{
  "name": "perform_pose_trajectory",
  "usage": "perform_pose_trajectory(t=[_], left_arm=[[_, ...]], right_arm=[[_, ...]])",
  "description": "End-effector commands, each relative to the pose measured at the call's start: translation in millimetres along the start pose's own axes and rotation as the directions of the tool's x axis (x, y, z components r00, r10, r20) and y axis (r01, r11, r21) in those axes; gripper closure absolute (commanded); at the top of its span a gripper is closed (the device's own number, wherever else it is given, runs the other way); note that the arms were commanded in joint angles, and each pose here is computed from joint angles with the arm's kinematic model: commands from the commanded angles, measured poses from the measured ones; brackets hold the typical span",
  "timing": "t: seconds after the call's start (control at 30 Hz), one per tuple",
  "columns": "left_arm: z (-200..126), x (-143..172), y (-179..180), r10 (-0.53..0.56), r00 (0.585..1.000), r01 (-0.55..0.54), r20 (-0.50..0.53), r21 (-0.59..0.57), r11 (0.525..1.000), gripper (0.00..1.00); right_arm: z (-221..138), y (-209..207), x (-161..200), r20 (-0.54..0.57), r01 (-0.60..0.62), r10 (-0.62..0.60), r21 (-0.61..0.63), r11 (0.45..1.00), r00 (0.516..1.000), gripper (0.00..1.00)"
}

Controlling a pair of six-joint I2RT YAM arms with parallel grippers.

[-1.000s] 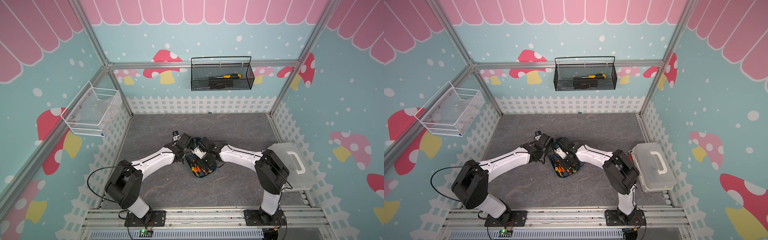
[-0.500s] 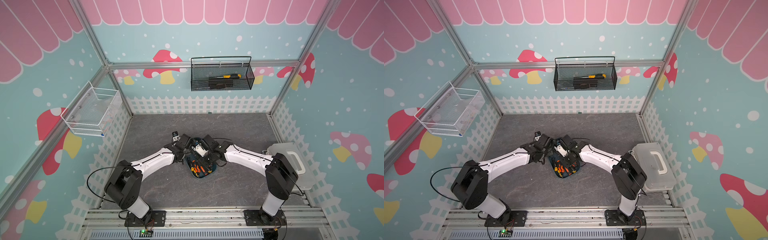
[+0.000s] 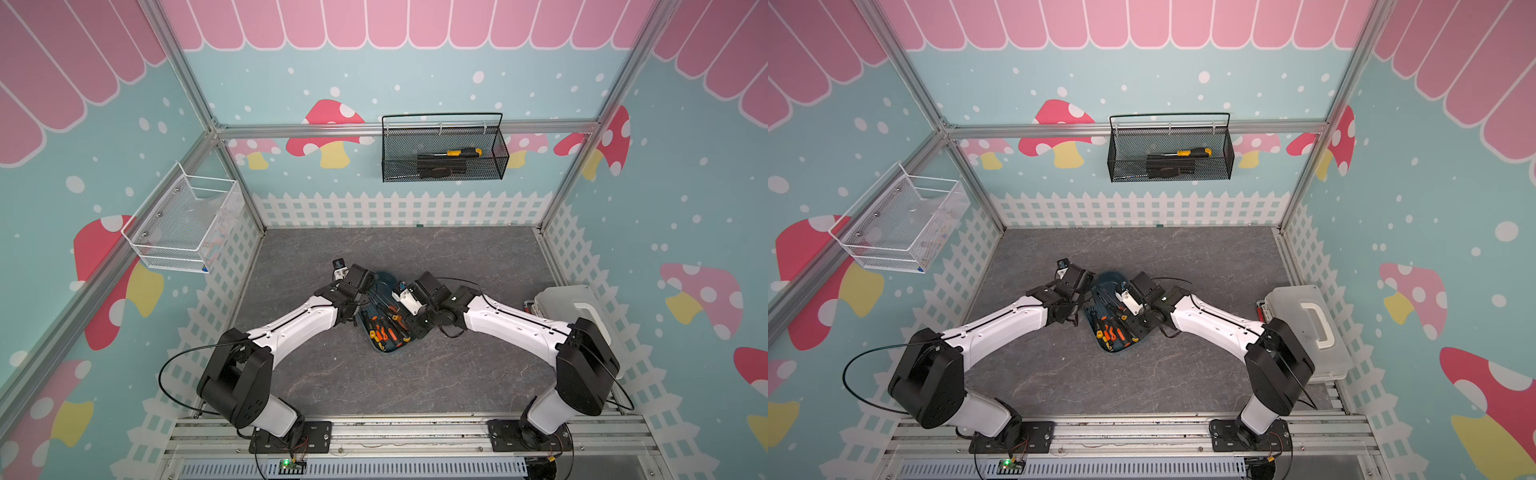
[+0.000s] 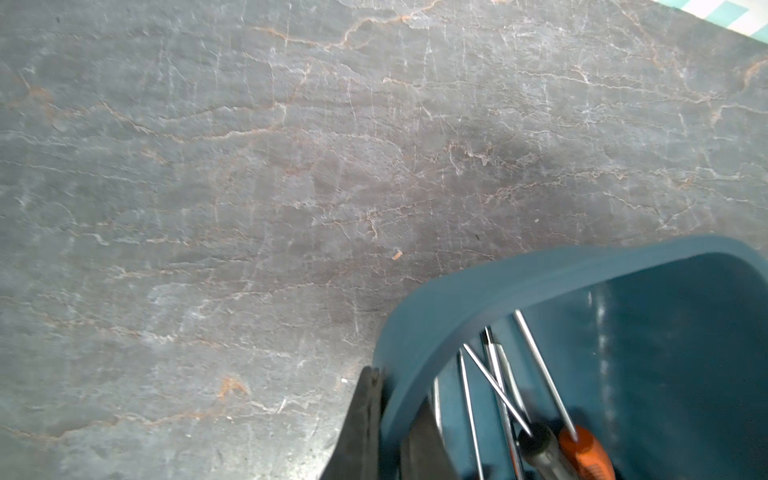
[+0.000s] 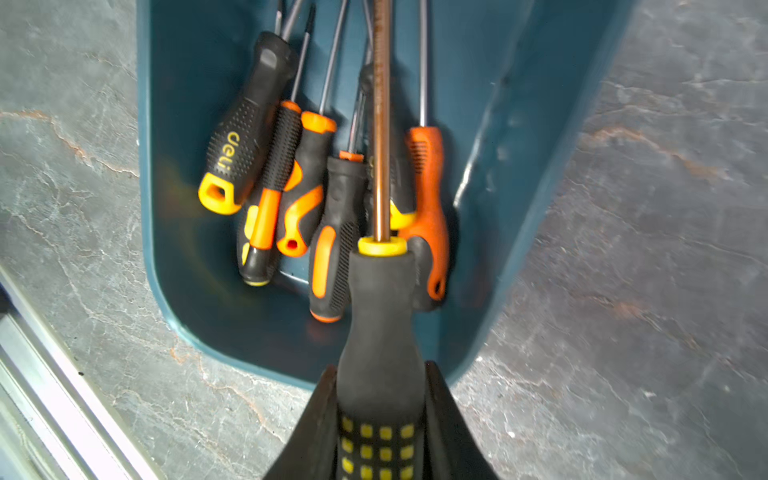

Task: Take out the screwdriver from the storage box
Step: Pick up the screwdriver from the storage box.

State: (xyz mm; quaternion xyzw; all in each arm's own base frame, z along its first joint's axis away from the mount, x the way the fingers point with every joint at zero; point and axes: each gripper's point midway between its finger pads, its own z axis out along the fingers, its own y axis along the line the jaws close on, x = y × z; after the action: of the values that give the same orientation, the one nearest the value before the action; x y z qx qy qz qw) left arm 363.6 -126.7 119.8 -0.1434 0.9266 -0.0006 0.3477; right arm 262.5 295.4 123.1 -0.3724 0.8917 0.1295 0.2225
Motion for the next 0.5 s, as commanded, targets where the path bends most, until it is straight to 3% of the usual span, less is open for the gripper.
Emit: perform_pose_trajectory(t=[0.0,0.17,0.47], left_arm=[[-13.6,-27.5,-3.1,0.032,0.995,-0.036,0.091,0.043,0.998,1.00],[-12.2,-41.9,0.5,0.094,0.984,-0.107,0.152,0.080,0.991,1.00],[3.6,-60.9,-13.6,0.186,0.959,-0.225,0.213,0.173,0.959,1.00]], right_arm=[[-13.6,-10.6,0.1,0.055,-0.064,0.061,0.039,0.997,0.997,1.00],[-21.7,-17.3,7.6,0.133,-0.179,0.172,0.044,0.983,0.976,1.00],[1.6,-14.4,21.4,0.225,-0.470,0.477,-0.088,0.878,0.850,1.00]])
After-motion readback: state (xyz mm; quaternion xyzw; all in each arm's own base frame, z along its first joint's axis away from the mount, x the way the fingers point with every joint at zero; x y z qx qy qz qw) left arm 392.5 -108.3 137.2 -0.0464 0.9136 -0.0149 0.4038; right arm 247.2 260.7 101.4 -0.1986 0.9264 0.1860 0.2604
